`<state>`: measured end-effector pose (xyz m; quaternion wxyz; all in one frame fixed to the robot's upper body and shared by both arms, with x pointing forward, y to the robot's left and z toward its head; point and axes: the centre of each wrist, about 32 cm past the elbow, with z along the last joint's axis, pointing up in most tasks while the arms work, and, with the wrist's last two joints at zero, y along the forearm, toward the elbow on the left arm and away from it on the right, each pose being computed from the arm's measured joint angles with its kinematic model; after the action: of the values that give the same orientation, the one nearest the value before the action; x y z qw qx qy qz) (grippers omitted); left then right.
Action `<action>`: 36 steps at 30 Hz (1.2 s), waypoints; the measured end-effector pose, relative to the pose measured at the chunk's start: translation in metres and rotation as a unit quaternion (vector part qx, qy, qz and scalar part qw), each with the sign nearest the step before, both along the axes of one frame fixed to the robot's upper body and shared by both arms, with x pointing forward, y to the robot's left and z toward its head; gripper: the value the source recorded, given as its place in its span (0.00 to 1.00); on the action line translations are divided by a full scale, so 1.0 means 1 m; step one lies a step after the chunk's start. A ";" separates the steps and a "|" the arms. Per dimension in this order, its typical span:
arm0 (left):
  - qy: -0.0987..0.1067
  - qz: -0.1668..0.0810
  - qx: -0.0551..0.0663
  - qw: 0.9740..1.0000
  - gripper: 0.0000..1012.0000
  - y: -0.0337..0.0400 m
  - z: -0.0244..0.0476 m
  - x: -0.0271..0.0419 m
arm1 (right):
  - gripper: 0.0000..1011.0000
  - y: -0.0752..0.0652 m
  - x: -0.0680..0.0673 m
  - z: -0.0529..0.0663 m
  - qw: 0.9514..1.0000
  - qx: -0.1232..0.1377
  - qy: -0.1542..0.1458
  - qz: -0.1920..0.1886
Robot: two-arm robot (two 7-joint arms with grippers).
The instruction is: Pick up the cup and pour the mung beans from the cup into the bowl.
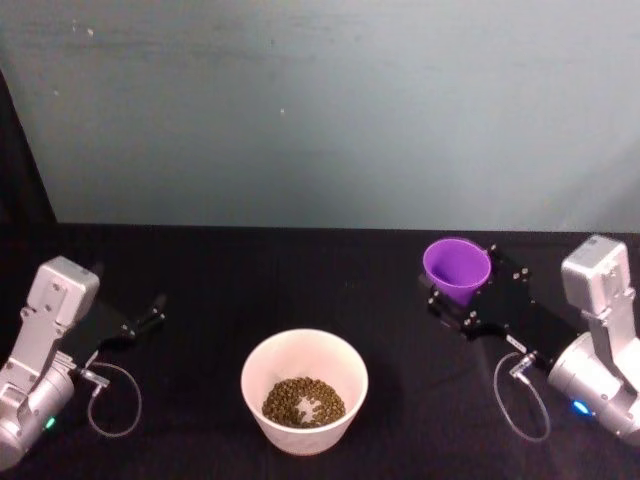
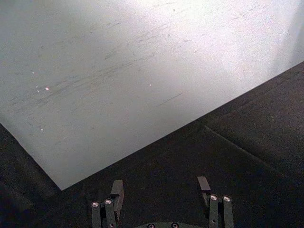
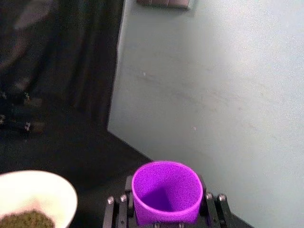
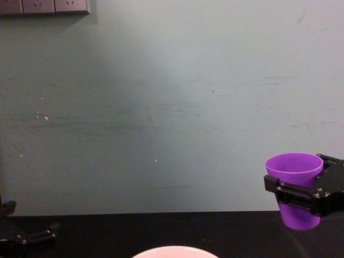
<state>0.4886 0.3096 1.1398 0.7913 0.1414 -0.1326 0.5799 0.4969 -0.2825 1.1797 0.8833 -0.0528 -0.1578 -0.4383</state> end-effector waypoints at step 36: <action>0.000 0.000 0.000 1.000 0.99 0.0000 0.0000 0.0000 | 0.73 0.009 0.024 -0.080 0.990 0.096 0.096 0.029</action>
<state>0.4886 0.3097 1.1398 0.7913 0.1415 -0.1324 0.5799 0.5213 -0.2739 1.0993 0.9076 -0.0051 -0.0305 -0.4187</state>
